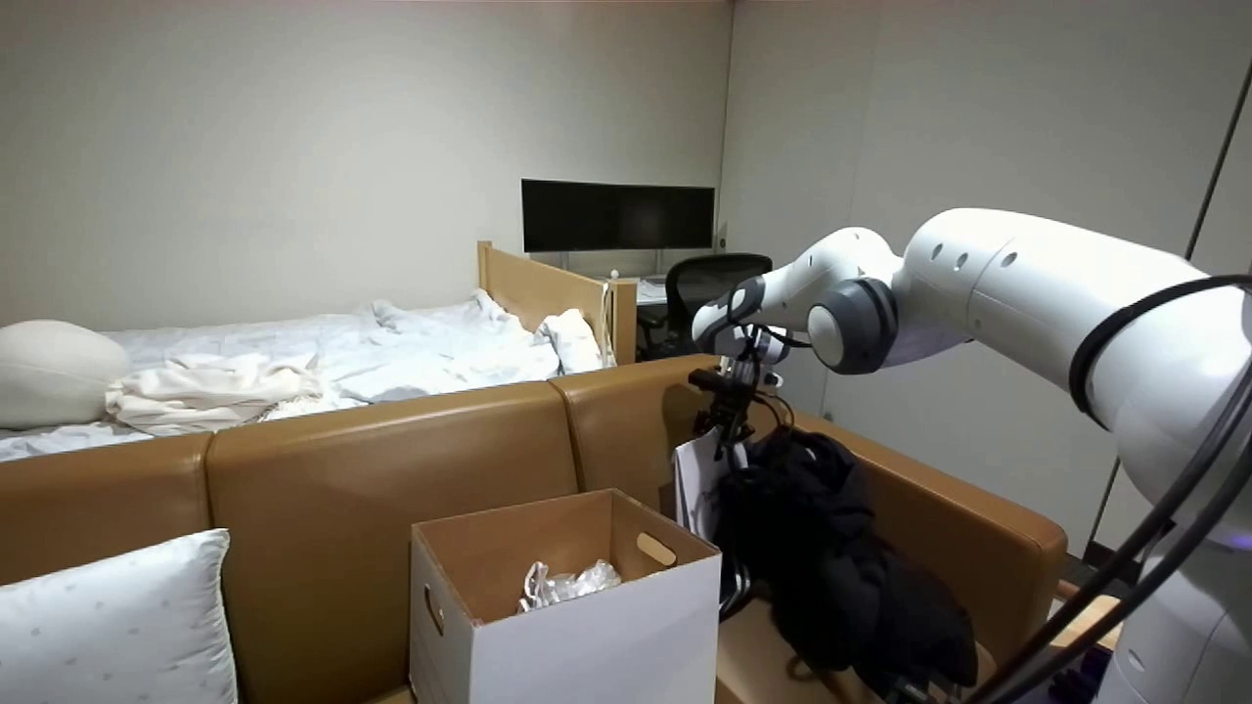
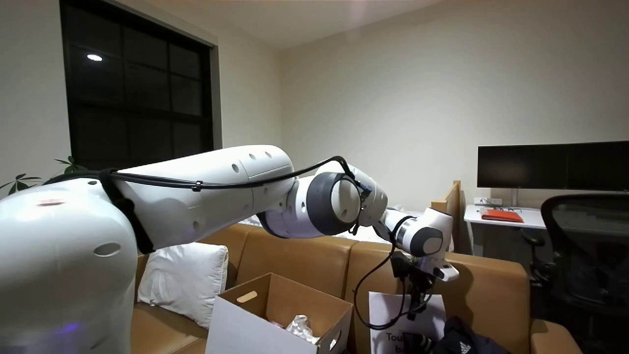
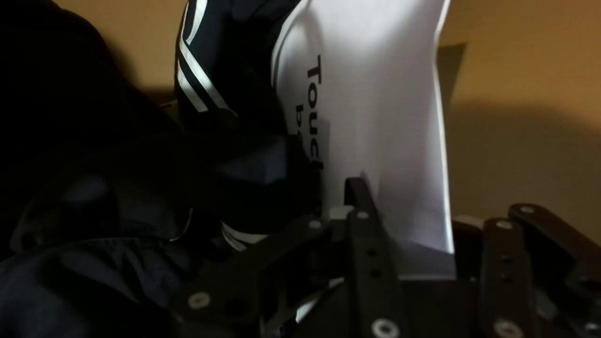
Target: Remove the clothes from the box, put them on the couch, and then put the umbrella on the couch in the box
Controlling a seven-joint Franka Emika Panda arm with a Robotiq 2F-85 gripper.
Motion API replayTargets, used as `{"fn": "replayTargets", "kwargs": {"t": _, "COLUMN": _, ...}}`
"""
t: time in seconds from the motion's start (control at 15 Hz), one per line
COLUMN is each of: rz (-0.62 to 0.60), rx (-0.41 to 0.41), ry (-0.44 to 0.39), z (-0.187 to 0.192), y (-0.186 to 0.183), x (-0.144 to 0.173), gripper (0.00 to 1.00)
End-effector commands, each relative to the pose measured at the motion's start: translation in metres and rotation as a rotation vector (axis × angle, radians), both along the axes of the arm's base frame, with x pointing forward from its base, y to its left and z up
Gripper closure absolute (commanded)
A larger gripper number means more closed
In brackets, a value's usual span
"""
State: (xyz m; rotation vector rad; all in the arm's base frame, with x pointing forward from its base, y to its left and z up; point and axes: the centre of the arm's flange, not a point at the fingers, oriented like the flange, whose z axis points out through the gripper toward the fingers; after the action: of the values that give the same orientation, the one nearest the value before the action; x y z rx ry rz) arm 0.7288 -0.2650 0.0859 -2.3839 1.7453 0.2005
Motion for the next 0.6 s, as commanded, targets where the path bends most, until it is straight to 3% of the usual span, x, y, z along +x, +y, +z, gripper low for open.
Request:
{"fn": "replayTargets", "kwargs": {"t": 0.0, "rz": 0.04, "rx": -0.018, "ry": -0.014, "z": 0.029, "y": 0.008, "x": 0.007, "gripper": 1.0}}
{"fn": "replayTargets", "kwargs": {"t": 0.27, "rz": 0.102, "rx": 0.032, "ry": -0.023, "z": 0.099, "y": 0.039, "x": 0.04, "gripper": 1.0}}
{"fn": "replayTargets", "kwargs": {"t": 0.53, "rz": 0.175, "rx": 0.092, "ry": 0.113, "z": 0.184, "y": 0.087, "x": 0.055, "gripper": 1.0}}
